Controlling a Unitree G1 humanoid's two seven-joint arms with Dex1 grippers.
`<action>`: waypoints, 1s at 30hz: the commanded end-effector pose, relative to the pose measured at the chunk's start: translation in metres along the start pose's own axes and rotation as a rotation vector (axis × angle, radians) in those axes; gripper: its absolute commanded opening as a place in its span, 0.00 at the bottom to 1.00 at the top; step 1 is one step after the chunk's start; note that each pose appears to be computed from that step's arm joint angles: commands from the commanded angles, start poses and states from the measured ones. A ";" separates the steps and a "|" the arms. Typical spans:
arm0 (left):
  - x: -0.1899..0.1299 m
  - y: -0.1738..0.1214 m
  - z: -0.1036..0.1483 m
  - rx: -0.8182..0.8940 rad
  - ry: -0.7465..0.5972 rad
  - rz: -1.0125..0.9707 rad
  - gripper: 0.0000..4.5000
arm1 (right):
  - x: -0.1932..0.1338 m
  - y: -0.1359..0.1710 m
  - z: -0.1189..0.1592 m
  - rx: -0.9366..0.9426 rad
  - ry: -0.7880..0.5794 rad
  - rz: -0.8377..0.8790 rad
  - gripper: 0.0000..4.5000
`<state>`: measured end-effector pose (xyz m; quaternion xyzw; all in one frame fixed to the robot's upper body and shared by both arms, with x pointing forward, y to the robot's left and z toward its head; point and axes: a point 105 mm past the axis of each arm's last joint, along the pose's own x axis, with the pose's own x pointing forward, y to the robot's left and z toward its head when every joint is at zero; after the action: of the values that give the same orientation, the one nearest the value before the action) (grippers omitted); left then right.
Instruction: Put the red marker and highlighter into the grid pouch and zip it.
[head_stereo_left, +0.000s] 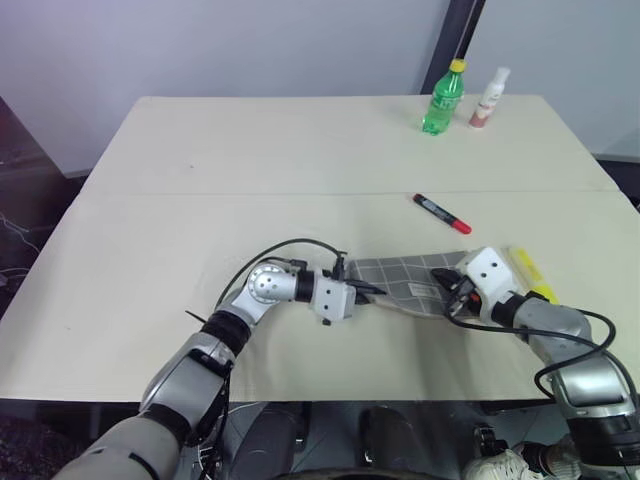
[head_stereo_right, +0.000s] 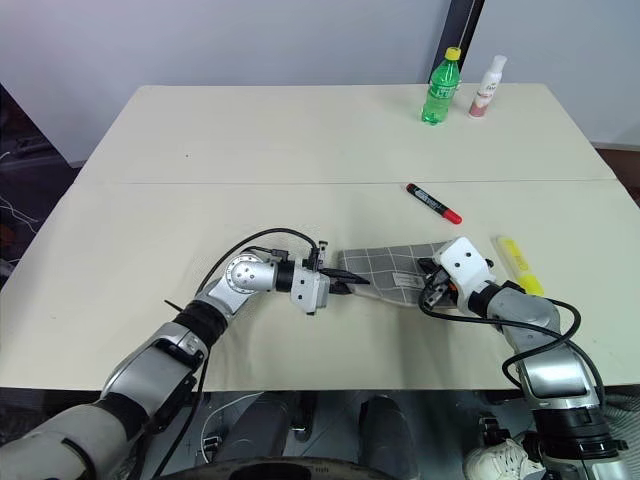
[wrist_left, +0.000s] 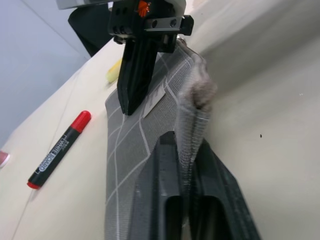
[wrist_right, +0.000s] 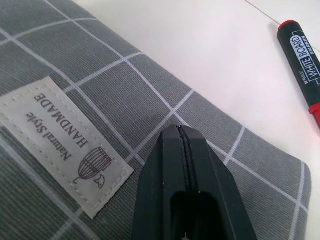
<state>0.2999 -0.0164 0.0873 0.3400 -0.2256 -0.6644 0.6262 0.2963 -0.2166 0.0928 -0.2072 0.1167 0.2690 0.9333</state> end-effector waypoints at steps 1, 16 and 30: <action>-0.008 0.010 0.001 -0.003 -0.003 0.049 0.01 | -0.022 -0.006 0.051 0.092 -0.259 0.043 0.00; -0.062 0.040 -0.006 -0.095 0.056 0.322 0.00 | -0.052 -0.008 -0.002 0.150 0.003 -0.070 0.99; -0.080 0.065 0.016 -0.037 0.024 0.402 0.00 | -0.010 -0.017 0.029 0.433 -0.212 -0.196 0.99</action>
<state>0.3318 0.0516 0.1435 0.2865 -0.2421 -0.5376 0.7552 0.3003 -0.2290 0.1180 -0.0037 0.0655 0.1513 0.9863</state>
